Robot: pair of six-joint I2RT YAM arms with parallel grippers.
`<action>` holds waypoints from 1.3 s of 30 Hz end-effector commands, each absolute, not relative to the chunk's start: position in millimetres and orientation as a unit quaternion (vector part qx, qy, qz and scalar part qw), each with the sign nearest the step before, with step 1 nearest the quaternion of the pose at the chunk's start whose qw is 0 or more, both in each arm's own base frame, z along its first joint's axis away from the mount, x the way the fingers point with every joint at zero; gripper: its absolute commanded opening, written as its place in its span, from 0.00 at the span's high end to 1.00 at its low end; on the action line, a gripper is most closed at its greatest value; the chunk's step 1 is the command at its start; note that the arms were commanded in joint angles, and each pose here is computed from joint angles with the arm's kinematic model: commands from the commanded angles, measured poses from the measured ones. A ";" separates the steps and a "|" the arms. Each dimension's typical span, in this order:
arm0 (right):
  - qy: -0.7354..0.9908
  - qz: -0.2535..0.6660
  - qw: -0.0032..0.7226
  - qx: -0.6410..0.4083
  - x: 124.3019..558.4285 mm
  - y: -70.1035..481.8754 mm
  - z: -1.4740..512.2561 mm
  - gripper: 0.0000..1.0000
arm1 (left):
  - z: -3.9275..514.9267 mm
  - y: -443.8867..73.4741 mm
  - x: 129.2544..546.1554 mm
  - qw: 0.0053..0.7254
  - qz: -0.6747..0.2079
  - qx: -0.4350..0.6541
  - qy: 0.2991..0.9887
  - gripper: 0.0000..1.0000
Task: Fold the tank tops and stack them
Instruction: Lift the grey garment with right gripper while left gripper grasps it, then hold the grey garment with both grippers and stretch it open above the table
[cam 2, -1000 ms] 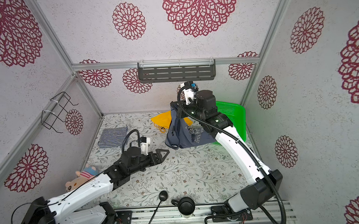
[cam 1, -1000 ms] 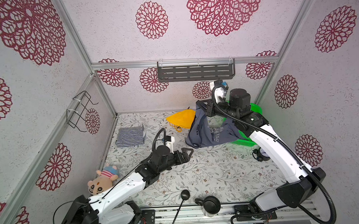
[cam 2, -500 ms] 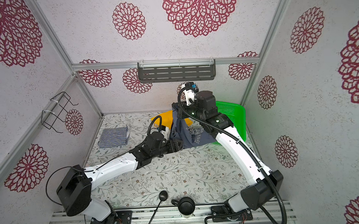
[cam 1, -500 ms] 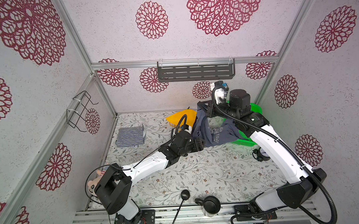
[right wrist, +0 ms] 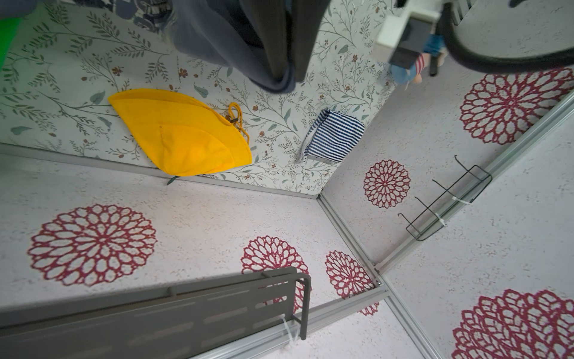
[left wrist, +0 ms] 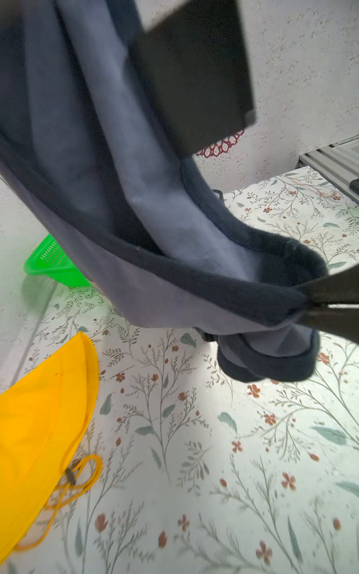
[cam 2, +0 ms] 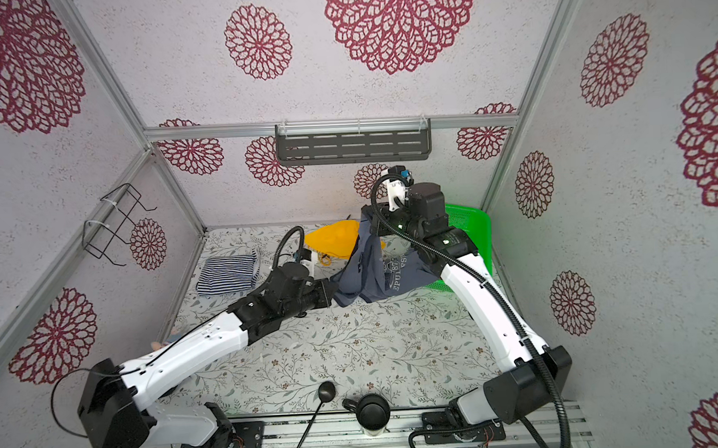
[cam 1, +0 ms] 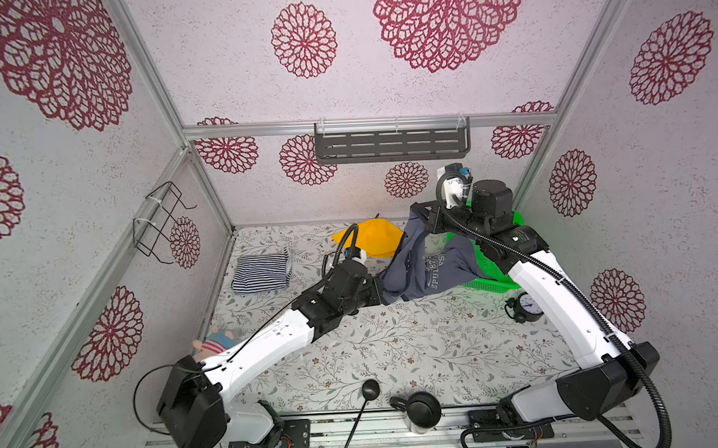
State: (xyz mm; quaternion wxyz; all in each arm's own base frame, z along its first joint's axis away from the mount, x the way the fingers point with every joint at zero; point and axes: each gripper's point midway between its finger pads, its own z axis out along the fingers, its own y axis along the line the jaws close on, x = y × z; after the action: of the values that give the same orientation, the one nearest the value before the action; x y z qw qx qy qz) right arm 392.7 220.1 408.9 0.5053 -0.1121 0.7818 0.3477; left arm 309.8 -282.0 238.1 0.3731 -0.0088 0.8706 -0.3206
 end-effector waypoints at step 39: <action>0.590 0.523 0.568 -0.238 335.0 241.0 543.9 1.00 | 544.3 -86.0 235.2 0.686 -0.149 -0.012 0.712 1.00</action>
State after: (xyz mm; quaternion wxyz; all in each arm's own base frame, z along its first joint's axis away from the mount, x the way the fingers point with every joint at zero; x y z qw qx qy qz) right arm 307.0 233.6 549.4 0.5720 -0.2694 0.5771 0.5169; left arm 218.7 -96.9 552.8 0.6809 0.0075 0.7021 -0.2082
